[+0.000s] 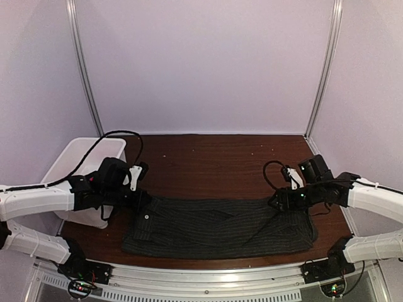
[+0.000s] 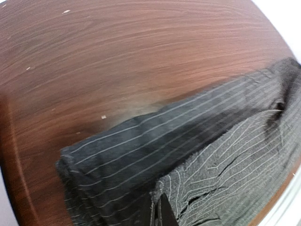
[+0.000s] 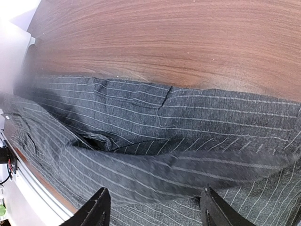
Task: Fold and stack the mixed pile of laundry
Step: Fold the 1/3-folded shirt at the center of the board.
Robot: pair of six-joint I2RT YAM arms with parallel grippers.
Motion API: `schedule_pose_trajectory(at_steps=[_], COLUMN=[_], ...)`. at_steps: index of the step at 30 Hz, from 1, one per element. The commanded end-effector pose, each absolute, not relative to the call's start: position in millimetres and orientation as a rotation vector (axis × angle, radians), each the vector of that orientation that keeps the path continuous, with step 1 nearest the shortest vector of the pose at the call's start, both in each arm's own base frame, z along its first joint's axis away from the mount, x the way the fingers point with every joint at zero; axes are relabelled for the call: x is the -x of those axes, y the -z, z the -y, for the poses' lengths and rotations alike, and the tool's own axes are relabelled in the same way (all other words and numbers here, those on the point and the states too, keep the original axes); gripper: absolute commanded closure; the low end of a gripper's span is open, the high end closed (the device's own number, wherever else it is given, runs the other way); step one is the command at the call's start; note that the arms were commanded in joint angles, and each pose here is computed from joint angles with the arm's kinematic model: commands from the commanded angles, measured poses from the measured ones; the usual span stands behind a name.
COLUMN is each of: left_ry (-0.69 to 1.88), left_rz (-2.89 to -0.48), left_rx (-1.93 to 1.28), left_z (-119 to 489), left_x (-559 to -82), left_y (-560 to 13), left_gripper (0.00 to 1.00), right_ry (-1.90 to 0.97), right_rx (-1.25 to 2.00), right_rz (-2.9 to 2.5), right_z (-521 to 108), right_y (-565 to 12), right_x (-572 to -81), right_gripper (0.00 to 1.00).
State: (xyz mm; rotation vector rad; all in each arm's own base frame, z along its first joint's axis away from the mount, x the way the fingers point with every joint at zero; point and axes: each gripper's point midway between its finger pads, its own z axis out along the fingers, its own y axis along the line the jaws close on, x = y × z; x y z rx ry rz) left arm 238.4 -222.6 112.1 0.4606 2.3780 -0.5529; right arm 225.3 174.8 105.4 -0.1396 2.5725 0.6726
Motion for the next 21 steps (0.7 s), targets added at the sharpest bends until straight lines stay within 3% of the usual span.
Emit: schedule_pose_trajectory(at_steps=[1, 4, 7, 11, 15, 21], left_ry=[0.365, 0.358, 0.355, 0.379, 0.451, 0.657], left_rz=[-2.438, -2.484, -2.502, -2.430, -2.383, -2.235], left_rx=[-0.325, -0.342, -0.367, -0.404, -0.498, -0.766], left_z=[196, 198, 202, 206, 223, 277], left_x=[-251, -249, -250, -255, -256, -250], left_y=[-93, -80, -80, -101, -118, -148], left_gripper=[1.00, 1.00, 0.73, 0.58, 0.54, 0.49], right_ry=[-0.705, -0.746, -0.789, -0.808, -0.877, -0.746], right_rx=[0.162, 0.174, 0.169, 0.197, 0.257, 0.281], right_rz=[-2.488, -2.499, -2.494, -2.450, -2.366, -2.455], right_z=[-181, -187, -193, -201, -217, -215], right_y=[-127, -123, -121, -133, -155, -129], right_x=[-235, -232, -232, -234, -235, -244], right_gripper=[0.35, 0.38, 0.40, 0.43, 0.44, 0.41])
